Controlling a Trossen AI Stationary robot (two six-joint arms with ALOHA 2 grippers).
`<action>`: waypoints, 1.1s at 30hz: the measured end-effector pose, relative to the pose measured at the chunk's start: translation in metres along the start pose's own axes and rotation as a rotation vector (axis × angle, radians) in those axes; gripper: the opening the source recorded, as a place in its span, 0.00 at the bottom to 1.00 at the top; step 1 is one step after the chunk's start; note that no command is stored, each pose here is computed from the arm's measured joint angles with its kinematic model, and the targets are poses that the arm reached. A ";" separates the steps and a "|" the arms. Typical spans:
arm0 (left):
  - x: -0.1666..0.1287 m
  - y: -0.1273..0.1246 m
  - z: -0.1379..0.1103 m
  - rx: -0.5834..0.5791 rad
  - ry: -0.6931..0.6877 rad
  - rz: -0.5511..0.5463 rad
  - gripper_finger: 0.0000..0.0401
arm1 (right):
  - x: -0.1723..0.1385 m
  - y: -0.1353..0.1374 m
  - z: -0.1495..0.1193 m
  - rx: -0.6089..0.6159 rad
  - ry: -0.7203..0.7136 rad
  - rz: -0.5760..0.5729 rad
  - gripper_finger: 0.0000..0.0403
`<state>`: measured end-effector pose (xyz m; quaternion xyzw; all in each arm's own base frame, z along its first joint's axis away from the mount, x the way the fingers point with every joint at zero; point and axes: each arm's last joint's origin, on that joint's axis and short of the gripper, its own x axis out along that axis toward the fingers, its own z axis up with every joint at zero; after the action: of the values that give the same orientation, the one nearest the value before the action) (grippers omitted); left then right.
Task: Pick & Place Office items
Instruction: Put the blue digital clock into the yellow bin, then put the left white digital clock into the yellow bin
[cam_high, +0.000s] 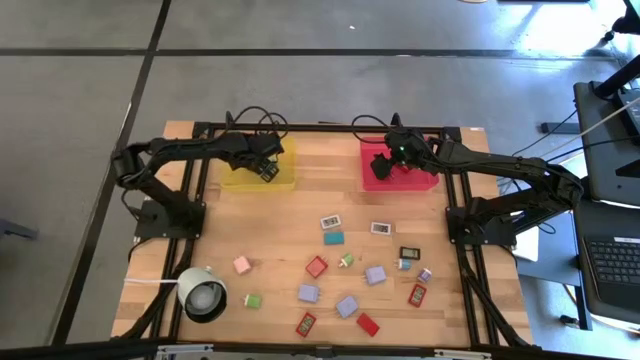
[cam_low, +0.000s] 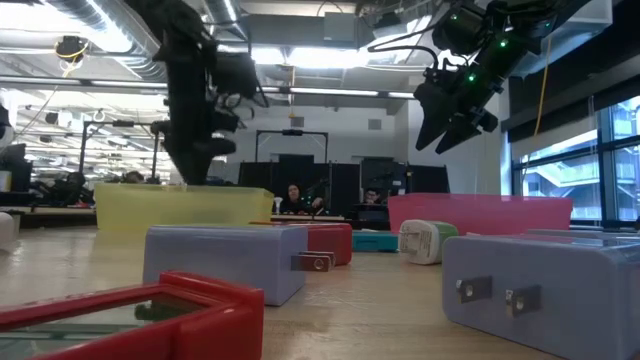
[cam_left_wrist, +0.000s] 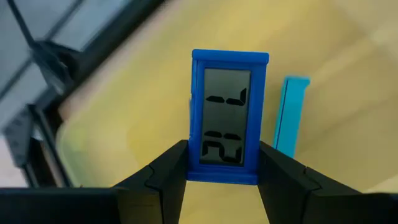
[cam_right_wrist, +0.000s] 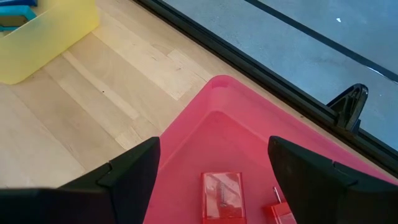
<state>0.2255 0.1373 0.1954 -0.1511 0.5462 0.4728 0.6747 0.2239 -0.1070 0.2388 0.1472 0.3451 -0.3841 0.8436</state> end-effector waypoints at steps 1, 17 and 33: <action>0.004 -0.001 0.000 0.011 0.024 -0.008 0.41 | 0.000 0.000 0.000 0.000 0.000 0.000 0.75; 0.019 -0.005 -0.002 0.104 0.112 -0.045 0.43 | 0.000 0.000 0.000 0.000 0.000 0.000 0.75; -0.003 -0.003 0.017 0.109 0.101 -0.063 0.51 | 0.000 0.000 0.000 0.000 0.000 0.000 0.75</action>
<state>0.2380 0.1465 0.2028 -0.1550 0.5994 0.4130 0.6680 0.2239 -0.1070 0.2388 0.1472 0.3453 -0.3841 0.8436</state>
